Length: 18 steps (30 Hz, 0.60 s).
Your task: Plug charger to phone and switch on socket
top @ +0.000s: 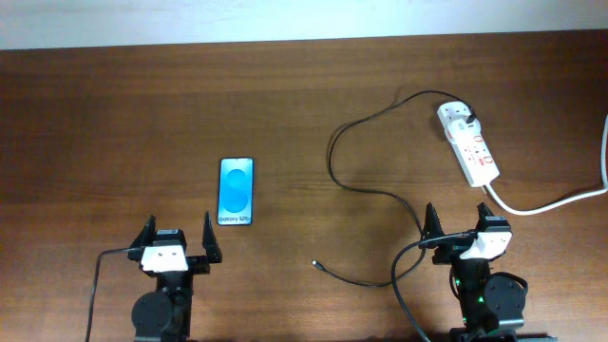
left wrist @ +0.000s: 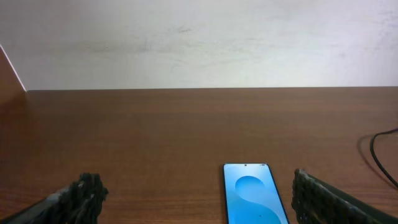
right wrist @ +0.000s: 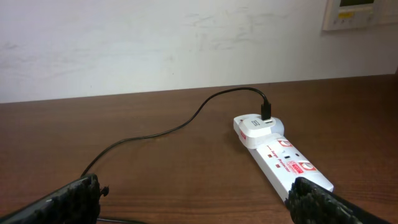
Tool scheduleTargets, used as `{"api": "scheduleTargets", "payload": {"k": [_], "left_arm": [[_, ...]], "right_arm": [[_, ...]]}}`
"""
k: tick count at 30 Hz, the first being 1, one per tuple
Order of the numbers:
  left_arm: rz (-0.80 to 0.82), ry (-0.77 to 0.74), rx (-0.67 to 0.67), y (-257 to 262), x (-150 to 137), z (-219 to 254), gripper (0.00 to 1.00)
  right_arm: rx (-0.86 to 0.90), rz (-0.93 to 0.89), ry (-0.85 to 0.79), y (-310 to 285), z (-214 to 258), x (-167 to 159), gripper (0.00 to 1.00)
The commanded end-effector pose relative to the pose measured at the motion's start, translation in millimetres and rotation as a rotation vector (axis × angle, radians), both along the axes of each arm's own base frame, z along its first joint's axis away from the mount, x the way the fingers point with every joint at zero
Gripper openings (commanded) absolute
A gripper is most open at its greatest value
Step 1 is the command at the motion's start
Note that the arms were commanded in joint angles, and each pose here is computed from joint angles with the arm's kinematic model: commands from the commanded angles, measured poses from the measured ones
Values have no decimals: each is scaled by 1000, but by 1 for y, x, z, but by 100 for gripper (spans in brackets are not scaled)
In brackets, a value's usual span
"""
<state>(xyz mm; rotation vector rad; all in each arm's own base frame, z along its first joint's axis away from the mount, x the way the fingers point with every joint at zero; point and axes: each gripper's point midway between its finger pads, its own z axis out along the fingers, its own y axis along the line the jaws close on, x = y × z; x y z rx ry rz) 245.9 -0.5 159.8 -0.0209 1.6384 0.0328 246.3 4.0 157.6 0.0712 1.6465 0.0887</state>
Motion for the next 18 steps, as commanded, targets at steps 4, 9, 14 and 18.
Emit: {"api": "scheduleTargets", "payload": {"k": [4,9,14,18], "left_arm": [[3,1,17,0,0,-1,99],[3,1,17,0,0,-1,99],[2,0,16,0,0,0,99],[-43,8,13,-7,0,-2,99]], "right_arm": [[3,-8,5,-1,-3,0,98],[3,-8,5,-1,-3,0,98],[3,-8,5,-1,-3,0,98],[3,-8,5,-1,-3,0,98]]}}
